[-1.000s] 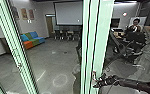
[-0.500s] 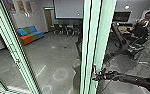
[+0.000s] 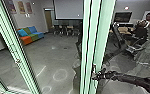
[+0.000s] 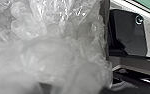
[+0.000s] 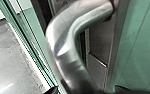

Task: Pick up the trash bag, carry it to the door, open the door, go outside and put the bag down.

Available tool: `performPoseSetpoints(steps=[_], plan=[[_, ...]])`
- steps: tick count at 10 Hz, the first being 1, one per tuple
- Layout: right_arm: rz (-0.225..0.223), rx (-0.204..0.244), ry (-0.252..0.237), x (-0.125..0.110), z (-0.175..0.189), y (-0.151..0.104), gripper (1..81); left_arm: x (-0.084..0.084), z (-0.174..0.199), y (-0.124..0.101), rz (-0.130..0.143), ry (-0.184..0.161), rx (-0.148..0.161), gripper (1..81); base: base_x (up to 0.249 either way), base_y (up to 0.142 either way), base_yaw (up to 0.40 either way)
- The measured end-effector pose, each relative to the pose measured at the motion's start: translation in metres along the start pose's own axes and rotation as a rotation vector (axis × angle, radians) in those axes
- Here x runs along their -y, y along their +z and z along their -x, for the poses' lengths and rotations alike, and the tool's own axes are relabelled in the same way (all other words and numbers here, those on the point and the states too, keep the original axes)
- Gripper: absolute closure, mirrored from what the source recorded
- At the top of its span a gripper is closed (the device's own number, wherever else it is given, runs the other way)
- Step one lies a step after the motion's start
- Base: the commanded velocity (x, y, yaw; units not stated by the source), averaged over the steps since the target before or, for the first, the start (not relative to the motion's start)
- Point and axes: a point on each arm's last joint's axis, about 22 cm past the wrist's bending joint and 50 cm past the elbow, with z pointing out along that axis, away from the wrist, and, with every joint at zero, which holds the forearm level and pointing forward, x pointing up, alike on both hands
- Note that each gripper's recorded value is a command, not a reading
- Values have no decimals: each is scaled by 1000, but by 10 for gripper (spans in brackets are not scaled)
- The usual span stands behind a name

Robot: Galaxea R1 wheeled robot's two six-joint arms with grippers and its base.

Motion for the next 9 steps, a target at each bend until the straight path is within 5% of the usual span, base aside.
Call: performPoseSetpoints(steps=[9], plan=[[-6,0,46,1,4,2,10,0,4,0,0,-1,2,811,25,0,0]])
